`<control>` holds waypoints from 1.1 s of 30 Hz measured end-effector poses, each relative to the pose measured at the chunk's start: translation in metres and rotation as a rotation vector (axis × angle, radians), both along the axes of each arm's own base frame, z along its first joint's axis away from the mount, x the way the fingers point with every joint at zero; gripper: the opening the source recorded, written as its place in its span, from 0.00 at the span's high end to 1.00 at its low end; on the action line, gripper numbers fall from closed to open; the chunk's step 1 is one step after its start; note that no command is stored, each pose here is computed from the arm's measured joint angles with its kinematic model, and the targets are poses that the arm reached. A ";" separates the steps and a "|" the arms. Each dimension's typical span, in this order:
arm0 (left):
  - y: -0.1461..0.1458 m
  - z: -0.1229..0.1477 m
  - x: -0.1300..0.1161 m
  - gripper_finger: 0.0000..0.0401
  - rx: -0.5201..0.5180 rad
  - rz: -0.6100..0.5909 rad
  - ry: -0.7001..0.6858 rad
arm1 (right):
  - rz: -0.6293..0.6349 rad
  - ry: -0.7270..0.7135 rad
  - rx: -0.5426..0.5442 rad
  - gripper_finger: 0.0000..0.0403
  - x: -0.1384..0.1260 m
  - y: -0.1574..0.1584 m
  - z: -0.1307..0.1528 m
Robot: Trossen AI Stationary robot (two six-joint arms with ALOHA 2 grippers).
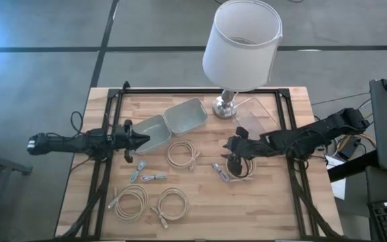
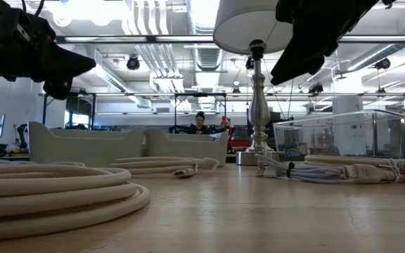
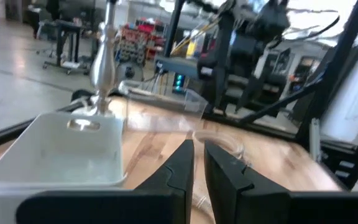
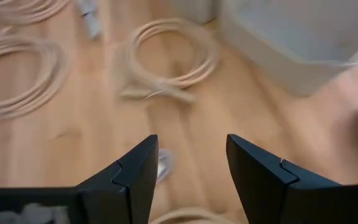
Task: Pick & Place USB Port
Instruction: Put the blue USB cable into the left white bin
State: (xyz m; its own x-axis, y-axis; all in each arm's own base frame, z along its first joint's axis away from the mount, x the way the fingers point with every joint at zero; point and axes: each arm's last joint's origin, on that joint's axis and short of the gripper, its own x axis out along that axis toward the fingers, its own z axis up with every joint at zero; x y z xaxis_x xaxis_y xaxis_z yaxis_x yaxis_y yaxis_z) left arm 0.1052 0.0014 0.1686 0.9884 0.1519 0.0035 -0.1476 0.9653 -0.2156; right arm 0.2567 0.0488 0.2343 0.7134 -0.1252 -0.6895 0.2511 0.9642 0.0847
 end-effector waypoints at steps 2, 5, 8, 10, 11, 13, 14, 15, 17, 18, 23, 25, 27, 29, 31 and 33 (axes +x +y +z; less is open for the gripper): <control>-0.001 0.004 0.000 0.90 0.005 -0.038 -0.037 | 0.047 0.018 0.044 0.54 0.001 0.002 -0.002; -0.003 0.009 0.000 0.89 0.004 -0.120 -0.084 | 0.084 0.031 0.081 0.54 0.002 0.004 -0.003; -0.004 0.015 0.000 0.85 0.004 -0.139 -0.105 | 0.087 0.039 0.080 0.54 0.003 0.004 -0.005; -0.004 0.022 0.000 0.80 0.004 -0.138 -0.117 | 0.089 0.042 0.081 0.54 0.003 0.004 -0.005; -0.004 0.025 0.000 0.78 0.003 -0.136 -0.120 | 0.091 0.039 0.080 0.54 0.003 0.005 -0.005; -0.004 0.035 0.001 0.72 -0.027 -0.122 -0.113 | 0.091 0.041 0.079 0.54 0.002 0.004 -0.004; -0.003 0.041 0.001 0.69 -0.054 -0.110 -0.099 | 0.094 0.039 0.076 0.54 0.002 0.004 -0.004; -0.003 0.047 0.002 0.67 -0.072 -0.106 -0.076 | 0.099 0.037 0.072 0.54 0.002 0.004 -0.004; -0.003 0.060 0.002 0.64 -0.085 -0.099 0.004 | 0.114 0.036 0.058 0.54 0.001 0.004 -0.003; -0.003 0.066 0.002 0.63 -0.085 -0.097 0.051 | 0.125 0.034 0.047 0.54 0.001 0.004 -0.002; -0.003 0.099 0.005 0.62 -0.100 -0.082 0.256 | 0.156 0.034 0.016 0.54 0.001 0.004 -0.001; -0.003 0.111 0.010 0.63 -0.100 -0.079 0.297 | 0.175 0.035 -0.003 0.54 0.001 0.004 -0.001; -0.003 0.123 0.016 0.63 -0.102 -0.079 0.323 | 0.183 0.036 -0.011 0.54 0.001 0.004 -0.001; -0.004 0.132 0.022 0.63 -0.103 -0.084 0.363 | 0.182 0.036 -0.012 0.54 0.001 0.004 -0.001; -0.004 0.136 0.028 0.63 -0.112 -0.081 0.425 | 0.180 0.037 -0.012 0.54 0.001 0.003 -0.001; -0.005 0.136 0.034 0.63 -0.146 -0.068 0.500 | 0.186 0.036 -0.022 0.54 0.002 0.002 0.000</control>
